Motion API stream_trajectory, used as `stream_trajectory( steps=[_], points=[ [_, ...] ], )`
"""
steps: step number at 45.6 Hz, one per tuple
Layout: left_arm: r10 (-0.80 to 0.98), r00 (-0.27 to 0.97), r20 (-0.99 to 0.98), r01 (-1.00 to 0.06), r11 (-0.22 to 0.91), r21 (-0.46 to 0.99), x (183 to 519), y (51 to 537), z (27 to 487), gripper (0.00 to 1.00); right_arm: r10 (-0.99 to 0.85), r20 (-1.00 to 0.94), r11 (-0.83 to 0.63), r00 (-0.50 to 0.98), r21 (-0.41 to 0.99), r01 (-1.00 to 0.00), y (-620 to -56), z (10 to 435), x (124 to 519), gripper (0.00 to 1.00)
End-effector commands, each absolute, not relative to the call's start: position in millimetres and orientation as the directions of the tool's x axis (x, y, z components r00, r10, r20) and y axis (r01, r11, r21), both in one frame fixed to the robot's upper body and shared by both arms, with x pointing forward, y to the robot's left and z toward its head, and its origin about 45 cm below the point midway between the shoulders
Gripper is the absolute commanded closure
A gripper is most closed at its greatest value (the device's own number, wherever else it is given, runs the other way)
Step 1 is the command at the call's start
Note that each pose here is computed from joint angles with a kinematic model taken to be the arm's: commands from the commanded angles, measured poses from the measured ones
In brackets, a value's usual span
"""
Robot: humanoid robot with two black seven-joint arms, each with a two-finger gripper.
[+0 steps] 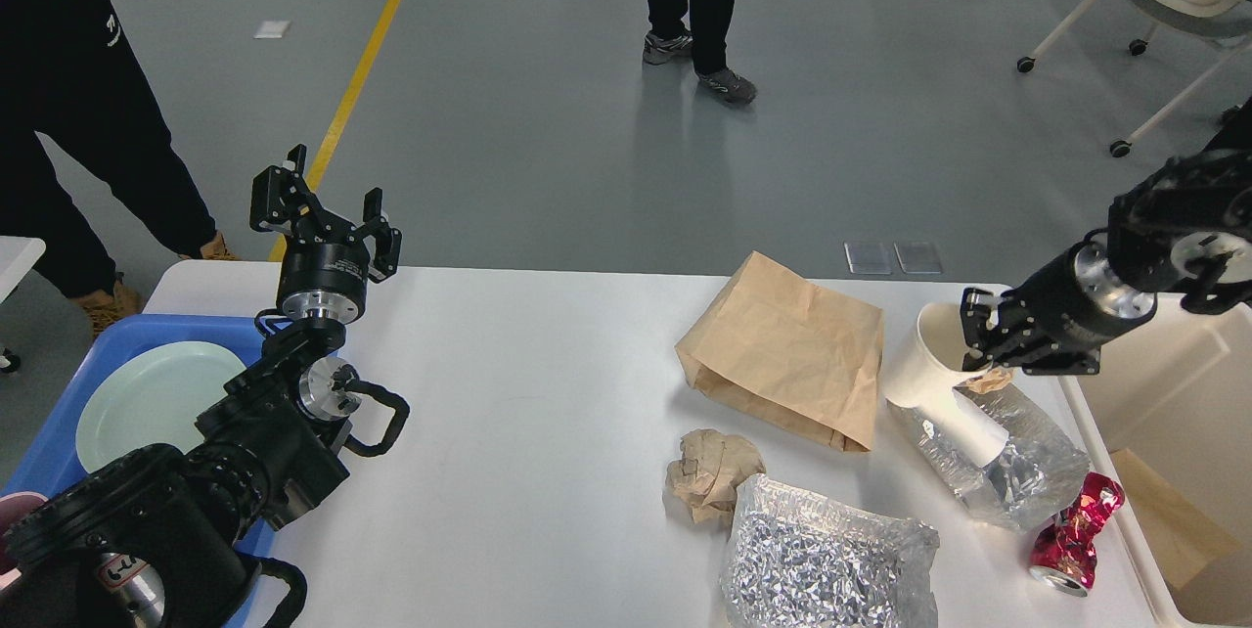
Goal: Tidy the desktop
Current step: 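Lift the paper cup and carry it toward the white bin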
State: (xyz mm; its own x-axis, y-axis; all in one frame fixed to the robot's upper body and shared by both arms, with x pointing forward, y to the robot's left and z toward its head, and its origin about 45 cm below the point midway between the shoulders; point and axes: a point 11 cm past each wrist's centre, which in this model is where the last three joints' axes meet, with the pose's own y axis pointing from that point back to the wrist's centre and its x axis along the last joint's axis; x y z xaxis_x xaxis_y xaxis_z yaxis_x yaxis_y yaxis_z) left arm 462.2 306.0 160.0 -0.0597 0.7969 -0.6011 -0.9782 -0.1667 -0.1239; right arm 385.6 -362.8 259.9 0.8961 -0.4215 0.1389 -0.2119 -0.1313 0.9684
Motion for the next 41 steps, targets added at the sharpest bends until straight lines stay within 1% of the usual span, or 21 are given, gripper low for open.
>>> stream_trajectory(
  steps=[1,6,12,18,23,26,31,37,39,41],
  points=[
    [0.797,-0.060,-0.601,-0.978,-0.167,-0.123,462,306,160,0.04,-0.444,0.242,-0.150,0.862,0.929,-0.338,-371,322,404,1.00],
    [0.796,-0.057,-0.602,-0.978,-0.165,-0.125,463,305,161,0.04,-0.450,0.317,-0.174,0.835,0.886,-0.430,-373,378,414,1.00],
    [0.797,-0.060,-0.601,-0.978,-0.167,-0.124,462,306,160,0.04,-0.442,0.355,-0.210,0.824,0.852,-0.480,-371,426,418,1.00],
    [0.797,-0.060,-0.601,-0.978,-0.167,-0.123,462,306,160,0.04,-0.440,0.373,-0.214,0.817,0.840,-0.499,-372,442,420,1.00],
    [0.797,-0.060,-0.601,-0.978,-0.167,-0.123,462,306,160,0.04,-0.472,0.425,-0.151,0.772,0.824,-0.546,-395,443,425,1.00],
    [0.796,-0.059,-0.602,-0.978,-0.166,-0.124,462,306,160,0.04,-0.514,0.481,-0.071,0.710,0.801,-0.594,-425,431,432,1.00],
    [0.797,-0.060,-0.601,-0.978,-0.167,-0.124,462,306,160,0.04,-0.563,0.594,0.118,0.575,0.746,-0.655,-491,401,433,1.00],
    [0.797,-0.059,-0.601,-0.978,-0.166,-0.125,462,306,160,0.04,-0.572,0.655,0.311,0.494,0.730,-0.608,-560,343,404,1.00],
    [0.797,-0.059,-0.601,-0.978,-0.166,-0.125,463,306,160,0.04,-0.567,0.669,0.377,0.481,0.730,-0.571,-584,317,386,1.00],
    [0.797,-0.059,-0.601,-0.978,-0.166,-0.125,462,306,160,0.04,-0.561,0.672,0.413,0.484,0.734,-0.539,-597,296,372,1.00]
  ],
)
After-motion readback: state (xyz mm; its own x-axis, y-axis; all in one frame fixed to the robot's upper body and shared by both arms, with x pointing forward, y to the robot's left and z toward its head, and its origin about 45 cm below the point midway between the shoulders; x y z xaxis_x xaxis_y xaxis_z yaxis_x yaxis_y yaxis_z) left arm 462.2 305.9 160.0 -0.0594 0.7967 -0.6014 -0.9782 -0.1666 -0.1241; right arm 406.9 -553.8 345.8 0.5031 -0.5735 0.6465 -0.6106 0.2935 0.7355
